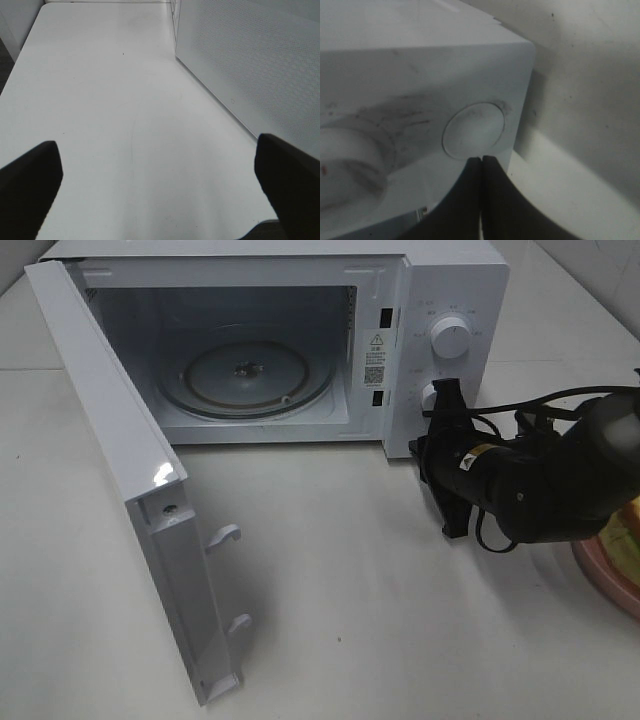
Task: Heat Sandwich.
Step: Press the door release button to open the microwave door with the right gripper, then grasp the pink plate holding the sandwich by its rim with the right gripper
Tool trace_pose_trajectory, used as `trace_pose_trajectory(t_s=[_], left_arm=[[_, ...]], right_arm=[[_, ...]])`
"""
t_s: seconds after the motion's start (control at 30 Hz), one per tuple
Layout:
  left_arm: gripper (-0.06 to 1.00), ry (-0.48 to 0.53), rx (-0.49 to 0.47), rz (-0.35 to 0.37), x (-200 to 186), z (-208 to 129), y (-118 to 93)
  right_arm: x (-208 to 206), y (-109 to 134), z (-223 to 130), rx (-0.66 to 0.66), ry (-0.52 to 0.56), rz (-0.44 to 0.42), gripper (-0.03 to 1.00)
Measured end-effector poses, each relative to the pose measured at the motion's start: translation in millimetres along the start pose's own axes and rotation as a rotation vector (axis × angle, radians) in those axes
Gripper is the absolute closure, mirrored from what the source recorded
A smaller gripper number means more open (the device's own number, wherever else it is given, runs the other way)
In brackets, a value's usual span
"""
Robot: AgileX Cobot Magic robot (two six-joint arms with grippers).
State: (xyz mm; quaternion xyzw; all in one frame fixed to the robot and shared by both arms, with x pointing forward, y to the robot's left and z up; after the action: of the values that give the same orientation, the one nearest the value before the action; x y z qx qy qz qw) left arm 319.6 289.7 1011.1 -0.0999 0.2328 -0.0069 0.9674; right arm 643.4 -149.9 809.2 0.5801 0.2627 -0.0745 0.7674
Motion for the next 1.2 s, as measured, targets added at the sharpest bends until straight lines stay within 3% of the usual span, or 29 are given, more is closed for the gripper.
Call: trace_pose_trajectory(t_s=[0.4, 0.53, 0.7, 0.8, 0.97, 1.03, 1.2], left_arm=[[-0.05, 0.0, 0.0, 0.0, 0.0, 0.0, 0.0], [-0.05, 0.0, 0.0, 0.0, 0.0, 0.0, 0.0], [-0.05, 0.0, 0.0, 0.0, 0.0, 0.0, 0.0], [-0.05, 0.0, 0.0, 0.0, 0.0, 0.0, 0.0], [-0.05, 0.0, 0.0, 0.0, 0.0, 0.0, 0.0], [-0.05, 0.0, 0.0, 0.0, 0.0, 0.0, 0.0], [-0.05, 0.0, 0.0, 0.0, 0.0, 0.0, 0.0]], right_arm=[[-40.1, -4.4, 4.3, -0.046, 0.019, -0.034, 0.96], [-53.3, -5.9, 2.8, -0.118, 0.048, -0.076, 0.95], [-70.8, -7.4, -3.0, -0.291, 0.121, -0.152, 0.94], [-87.5, -13.0, -9.0, -0.471, 0.206, -0.215, 0.93], [-102.3, -11.2, -11.9, -0.649, 0.272, -0.225, 0.92], [-113.8, -11.7, -14.3, -0.804, 0.33, -0.227, 0.91], [-131.2, -10.7, -17.1, -1.01, 0.412, -0.212, 0.9]])
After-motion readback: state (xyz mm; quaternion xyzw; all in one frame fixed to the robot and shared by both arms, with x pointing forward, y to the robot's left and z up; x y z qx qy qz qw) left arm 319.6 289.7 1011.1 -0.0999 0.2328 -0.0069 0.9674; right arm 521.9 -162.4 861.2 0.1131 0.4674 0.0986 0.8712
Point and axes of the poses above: a point on each arm's last joint axis where the gripper is mounted, x pointing out along that axis toward the gripper, y along the wrist's bending axis when the last joint is at zero, z = x × y, the point moved 10 cm from there along x, pointing out along that axis toward the gripper, and after that the axes turned 10 degrees about -x, right-handed, at the moved point
